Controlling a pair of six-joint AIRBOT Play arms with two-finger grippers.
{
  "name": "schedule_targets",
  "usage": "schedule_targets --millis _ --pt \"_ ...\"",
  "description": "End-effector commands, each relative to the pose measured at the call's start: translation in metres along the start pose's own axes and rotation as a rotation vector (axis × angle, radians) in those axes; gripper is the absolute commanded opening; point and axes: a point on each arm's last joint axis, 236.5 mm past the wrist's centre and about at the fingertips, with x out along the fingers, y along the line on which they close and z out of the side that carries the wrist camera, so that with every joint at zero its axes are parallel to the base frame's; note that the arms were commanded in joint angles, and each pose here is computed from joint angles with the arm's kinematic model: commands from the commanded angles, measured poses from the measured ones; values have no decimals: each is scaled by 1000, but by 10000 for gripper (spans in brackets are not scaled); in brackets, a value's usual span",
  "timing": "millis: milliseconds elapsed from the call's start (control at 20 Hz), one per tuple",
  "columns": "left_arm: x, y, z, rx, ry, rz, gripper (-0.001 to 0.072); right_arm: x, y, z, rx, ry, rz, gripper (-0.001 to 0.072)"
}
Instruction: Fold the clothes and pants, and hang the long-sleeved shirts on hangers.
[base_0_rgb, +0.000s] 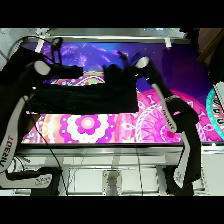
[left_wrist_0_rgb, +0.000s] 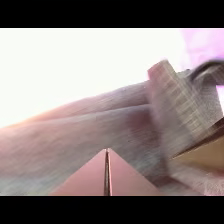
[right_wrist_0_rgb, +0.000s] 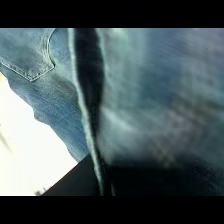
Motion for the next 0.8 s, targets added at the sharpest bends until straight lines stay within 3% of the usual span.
schedule_targets --millis 0,50,100,300,450,600,750 --pt "-17 17 -5 -23 35 18 26 62 24 -28 -16 39 -23 134" --pt "-17 16 -5 -21 35 15 26 67 32 -36 -25 60 -14 382" --pt "-17 15 -5 -21 34 14 26 66 39 -43 -30 90 -1 520" --pt "-18 18 -6 -25 41 19 26 8 20 -59 -97 231 -49 516" --pt "-19 19 -8 -26 48 18 26 -88 -45 -57 -85 290 -232 515" --pt "-19 19 -8 -27 48 18 26 -166 -122 -50 22 244 -400 515" --pt "-18 19 -8 -28 49 18 26 -179 -170 -41 193 114 -348 516"
